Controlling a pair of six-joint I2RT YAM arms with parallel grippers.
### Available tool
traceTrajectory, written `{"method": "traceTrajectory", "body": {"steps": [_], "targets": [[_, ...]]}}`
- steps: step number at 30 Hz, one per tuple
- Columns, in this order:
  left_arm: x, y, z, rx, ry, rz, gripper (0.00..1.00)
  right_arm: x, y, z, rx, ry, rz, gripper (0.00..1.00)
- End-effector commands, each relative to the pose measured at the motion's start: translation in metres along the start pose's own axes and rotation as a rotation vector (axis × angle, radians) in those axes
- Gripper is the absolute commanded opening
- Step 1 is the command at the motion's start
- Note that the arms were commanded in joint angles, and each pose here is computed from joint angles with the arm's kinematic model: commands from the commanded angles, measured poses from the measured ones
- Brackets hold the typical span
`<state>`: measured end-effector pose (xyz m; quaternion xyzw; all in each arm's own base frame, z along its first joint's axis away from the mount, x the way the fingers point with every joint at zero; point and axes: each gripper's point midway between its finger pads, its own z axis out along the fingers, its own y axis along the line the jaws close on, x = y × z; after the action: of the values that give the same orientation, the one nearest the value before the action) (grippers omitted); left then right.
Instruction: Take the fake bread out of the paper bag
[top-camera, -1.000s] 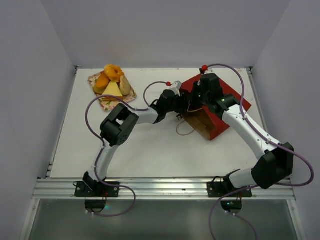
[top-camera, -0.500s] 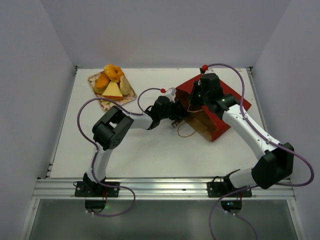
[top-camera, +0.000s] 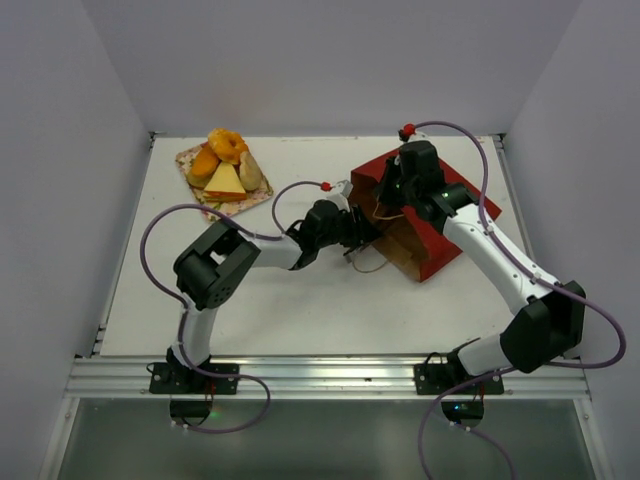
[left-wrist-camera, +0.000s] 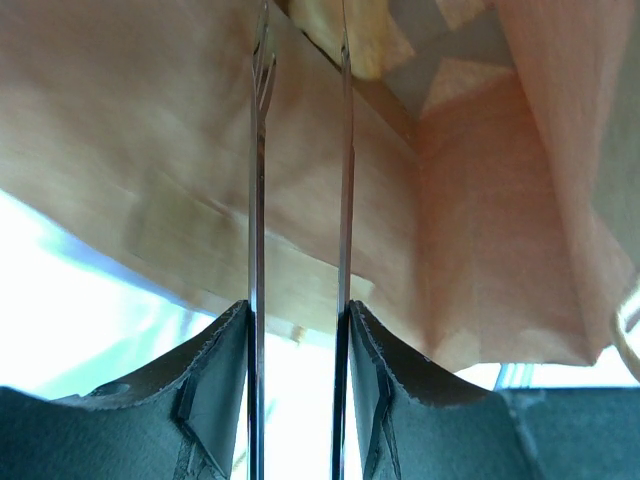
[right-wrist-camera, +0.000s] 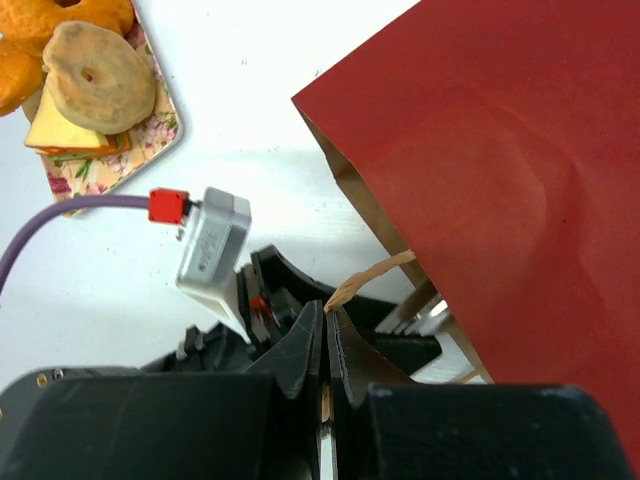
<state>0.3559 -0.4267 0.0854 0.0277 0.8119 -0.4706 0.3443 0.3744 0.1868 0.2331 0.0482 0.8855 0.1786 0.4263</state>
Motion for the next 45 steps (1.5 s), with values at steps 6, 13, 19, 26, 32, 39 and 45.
{"method": "traceTrajectory", "body": {"steps": [6, 13, 19, 26, 32, 39, 45], "targets": [[-0.007, -0.045, 0.006, 0.105, -0.054, 0.013, 0.46, -0.026, 0.011, -0.006, -0.019, -0.069, -0.004, 0.00], [0.003, -0.039, 0.022, 0.101, -0.019, -0.017, 0.46, -0.029, 0.013, -0.013, -0.030, -0.080, -0.004, 0.00], [0.010, -0.034, 0.034, 0.107, 0.002, -0.047, 0.46, -0.031, 0.013, -0.020, -0.035, -0.090, -0.003, 0.00], [0.013, -0.028, 0.047, 0.102, 0.011, -0.067, 0.46, -0.035, 0.014, -0.031, -0.048, -0.119, 0.002, 0.00], [0.007, -0.026, 0.060, 0.079, 0.004, -0.067, 0.46, -0.032, 0.015, -0.031, -0.054, -0.109, -0.001, 0.00], [-0.001, -0.014, 0.064, 0.043, -0.020, -0.088, 0.47, -0.029, 0.012, -0.033, -0.051, -0.102, -0.004, 0.00], [-0.005, -0.002, 0.065, 0.001, -0.032, -0.095, 0.48, -0.028, 0.013, -0.031, -0.057, -0.102, 0.000, 0.00]]}}
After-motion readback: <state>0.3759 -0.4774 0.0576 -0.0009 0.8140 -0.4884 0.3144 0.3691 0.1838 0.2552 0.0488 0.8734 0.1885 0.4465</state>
